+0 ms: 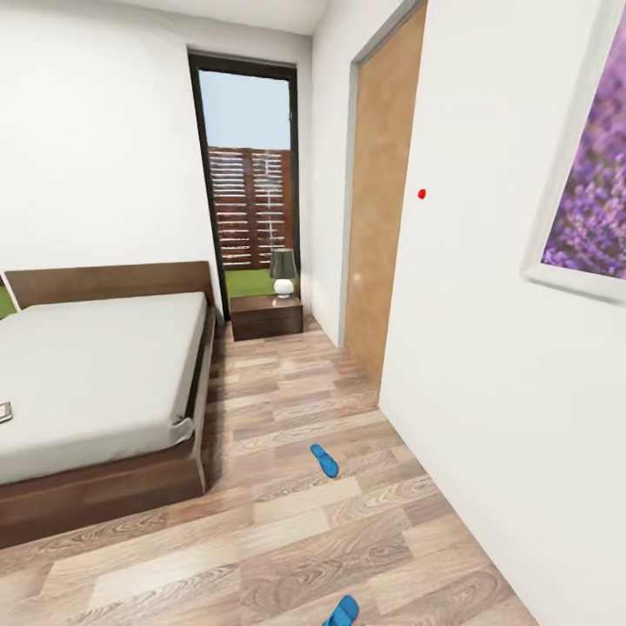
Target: In the bedroom, move the book from the bed onto either nightstand, and place the two sandals side by side next to the bed.
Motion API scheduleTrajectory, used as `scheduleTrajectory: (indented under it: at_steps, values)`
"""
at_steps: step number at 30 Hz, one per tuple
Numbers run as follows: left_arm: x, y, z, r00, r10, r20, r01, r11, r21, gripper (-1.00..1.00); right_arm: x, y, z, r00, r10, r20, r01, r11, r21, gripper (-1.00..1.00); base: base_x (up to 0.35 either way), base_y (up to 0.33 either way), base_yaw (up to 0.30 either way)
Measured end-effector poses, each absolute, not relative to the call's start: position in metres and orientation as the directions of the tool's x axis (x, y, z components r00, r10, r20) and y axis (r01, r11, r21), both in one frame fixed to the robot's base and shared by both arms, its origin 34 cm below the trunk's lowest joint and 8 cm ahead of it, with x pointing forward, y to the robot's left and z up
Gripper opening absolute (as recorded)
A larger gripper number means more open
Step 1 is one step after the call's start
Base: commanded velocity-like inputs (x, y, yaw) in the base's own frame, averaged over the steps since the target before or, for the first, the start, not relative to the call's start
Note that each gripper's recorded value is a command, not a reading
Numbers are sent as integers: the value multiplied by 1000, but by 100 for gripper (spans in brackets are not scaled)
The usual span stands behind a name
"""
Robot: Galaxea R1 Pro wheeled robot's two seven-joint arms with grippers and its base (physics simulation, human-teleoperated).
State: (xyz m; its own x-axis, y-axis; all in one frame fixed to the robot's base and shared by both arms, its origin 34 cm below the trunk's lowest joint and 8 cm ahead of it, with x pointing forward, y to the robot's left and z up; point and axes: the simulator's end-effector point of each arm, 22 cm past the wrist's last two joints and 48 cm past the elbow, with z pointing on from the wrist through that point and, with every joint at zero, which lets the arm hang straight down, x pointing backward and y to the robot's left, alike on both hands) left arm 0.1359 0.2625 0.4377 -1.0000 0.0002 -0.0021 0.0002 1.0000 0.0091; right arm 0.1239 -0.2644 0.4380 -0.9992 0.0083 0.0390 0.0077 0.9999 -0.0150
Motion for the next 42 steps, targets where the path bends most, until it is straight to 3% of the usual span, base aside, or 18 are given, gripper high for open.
scheduleTrajectory:
  at_steps: [14, 42]
  values:
    - [136, 263, 438, -1000, -3, -2, -3, 1000, 8, 100, 124, -264, 438, -999, 8, 39, 8, 1000, -15, 100, 0, 0, -197]
    - [136, 262, 438, -1000, -1, -4, -1, 1000, 8, 100, 124, -265, 438, -999, 7, 39, 6, 1000, -16, 100, 78, 51, -14]
